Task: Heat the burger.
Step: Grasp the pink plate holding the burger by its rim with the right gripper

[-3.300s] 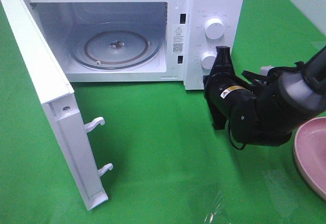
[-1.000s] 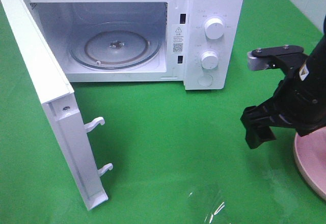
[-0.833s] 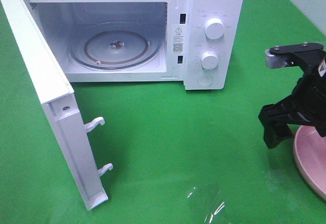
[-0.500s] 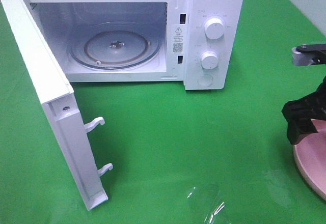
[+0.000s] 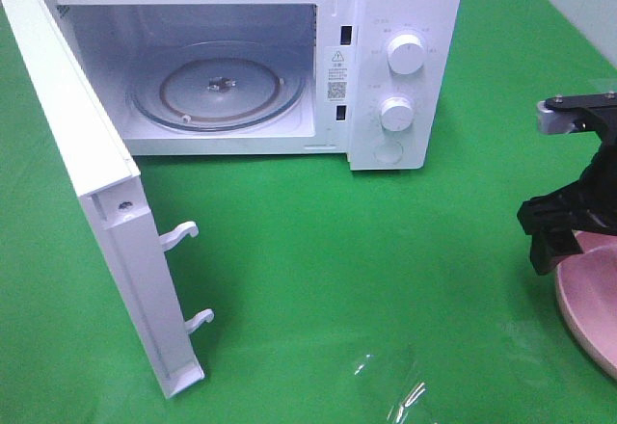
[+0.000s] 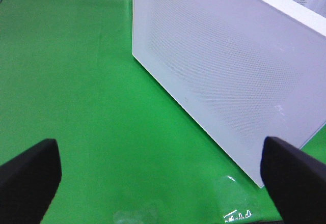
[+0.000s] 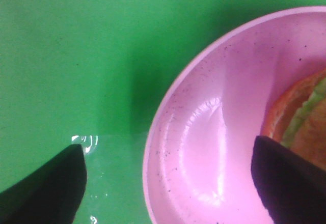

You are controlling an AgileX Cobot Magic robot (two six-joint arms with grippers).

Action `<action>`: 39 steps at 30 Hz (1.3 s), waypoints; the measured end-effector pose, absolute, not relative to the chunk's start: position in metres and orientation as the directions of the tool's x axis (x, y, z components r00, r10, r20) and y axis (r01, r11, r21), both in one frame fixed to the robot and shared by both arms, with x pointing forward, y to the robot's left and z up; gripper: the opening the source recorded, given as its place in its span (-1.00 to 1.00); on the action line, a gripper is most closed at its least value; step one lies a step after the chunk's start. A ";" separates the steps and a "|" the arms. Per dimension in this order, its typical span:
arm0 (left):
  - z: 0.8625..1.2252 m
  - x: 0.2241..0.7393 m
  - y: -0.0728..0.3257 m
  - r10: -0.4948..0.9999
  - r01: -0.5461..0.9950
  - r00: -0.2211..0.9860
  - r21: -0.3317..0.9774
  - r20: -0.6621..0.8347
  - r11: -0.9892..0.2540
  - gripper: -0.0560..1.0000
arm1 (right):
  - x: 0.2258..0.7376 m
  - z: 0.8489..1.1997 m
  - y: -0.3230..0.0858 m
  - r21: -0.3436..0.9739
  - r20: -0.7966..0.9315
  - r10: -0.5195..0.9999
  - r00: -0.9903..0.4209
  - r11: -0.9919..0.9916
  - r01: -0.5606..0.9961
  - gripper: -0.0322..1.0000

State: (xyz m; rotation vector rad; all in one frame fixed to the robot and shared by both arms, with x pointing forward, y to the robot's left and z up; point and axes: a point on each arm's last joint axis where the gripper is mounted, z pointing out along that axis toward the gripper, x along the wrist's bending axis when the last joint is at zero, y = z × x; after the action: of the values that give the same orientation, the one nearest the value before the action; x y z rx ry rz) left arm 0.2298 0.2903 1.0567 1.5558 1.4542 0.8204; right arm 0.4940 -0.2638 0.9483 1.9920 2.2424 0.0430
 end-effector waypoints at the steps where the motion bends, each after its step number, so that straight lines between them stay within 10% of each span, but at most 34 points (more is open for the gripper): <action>1: 1.057 0.230 0.290 0.990 0.446 0.115 0.895 -0.078 0.018 0.97 | 0.494 0.948 -0.264 0.115 -0.087 0.990 -0.112 0.122 0.986 0.68; 33: 1.057 0.230 0.290 0.990 0.446 0.115 0.895 -0.078 0.018 0.97 | 0.504 0.881 -0.261 0.048 -0.074 0.992 -0.100 0.103 0.993 0.54; 39: 1.057 0.230 0.290 0.990 0.446 0.115 0.895 -0.078 0.018 0.97 | 0.504 0.881 -0.261 0.052 -0.079 0.991 -0.109 0.113 0.992 0.25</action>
State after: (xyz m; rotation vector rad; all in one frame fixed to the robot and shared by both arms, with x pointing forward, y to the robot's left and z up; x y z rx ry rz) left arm 0.2298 0.2903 1.0567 1.5558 1.4542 0.8204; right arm 0.5040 -0.2612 0.8807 2.0320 2.2715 -0.0218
